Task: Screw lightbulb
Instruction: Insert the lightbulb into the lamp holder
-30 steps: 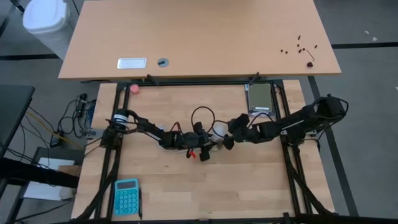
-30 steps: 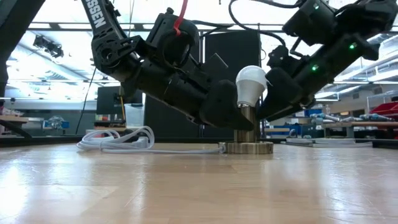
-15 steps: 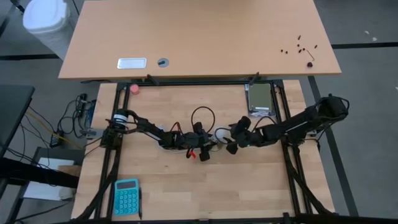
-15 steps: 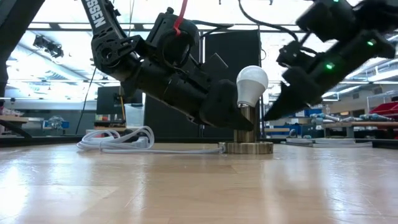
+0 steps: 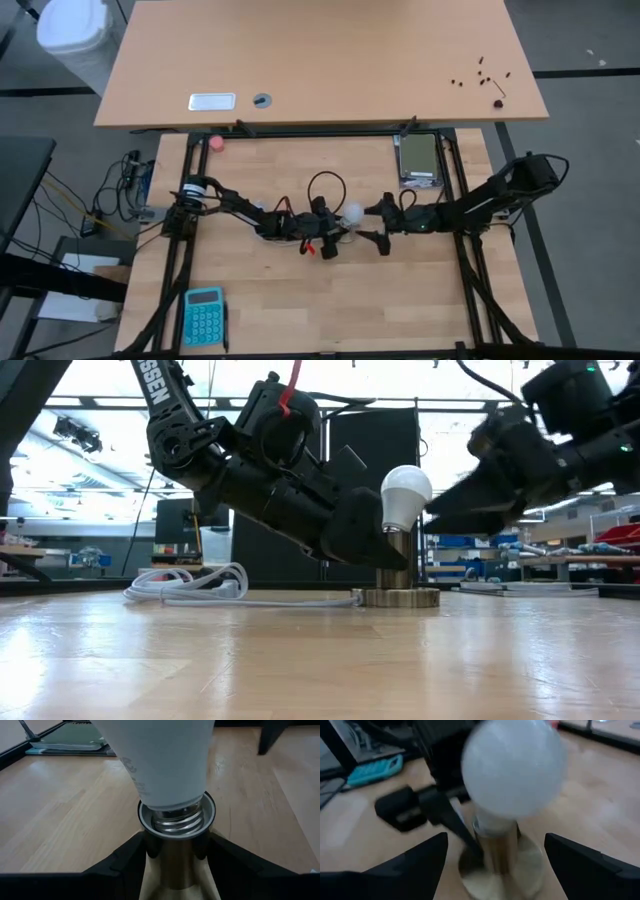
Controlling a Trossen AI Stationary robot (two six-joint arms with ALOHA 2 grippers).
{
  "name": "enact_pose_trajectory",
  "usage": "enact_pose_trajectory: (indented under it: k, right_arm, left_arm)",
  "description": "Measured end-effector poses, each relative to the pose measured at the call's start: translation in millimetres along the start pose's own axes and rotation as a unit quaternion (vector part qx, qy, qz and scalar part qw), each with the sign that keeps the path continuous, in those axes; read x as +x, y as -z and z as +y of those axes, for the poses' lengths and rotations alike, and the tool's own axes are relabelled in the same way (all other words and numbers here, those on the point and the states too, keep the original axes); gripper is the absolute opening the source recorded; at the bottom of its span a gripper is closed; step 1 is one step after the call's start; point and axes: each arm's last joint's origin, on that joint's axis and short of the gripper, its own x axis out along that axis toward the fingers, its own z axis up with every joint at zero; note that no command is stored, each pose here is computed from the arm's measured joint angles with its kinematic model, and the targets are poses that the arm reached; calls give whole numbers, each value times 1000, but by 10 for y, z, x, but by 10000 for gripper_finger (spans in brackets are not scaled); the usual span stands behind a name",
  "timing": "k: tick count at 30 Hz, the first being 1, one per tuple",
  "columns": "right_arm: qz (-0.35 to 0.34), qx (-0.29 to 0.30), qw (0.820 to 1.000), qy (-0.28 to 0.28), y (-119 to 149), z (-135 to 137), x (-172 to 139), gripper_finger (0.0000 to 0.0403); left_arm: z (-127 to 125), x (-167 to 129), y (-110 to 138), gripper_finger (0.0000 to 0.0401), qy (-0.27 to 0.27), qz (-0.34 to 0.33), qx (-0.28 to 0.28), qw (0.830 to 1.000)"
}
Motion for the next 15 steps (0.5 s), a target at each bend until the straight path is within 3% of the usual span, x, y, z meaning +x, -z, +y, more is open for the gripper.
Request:
enact_pose_trajectory:
  k: [15]
  right_arm:
    - [7, -44, 999, 10, -79, 138, 307, 345]
  left_arm:
    - [-2, -1, -3, 198, 1, -2, -9, 1000]
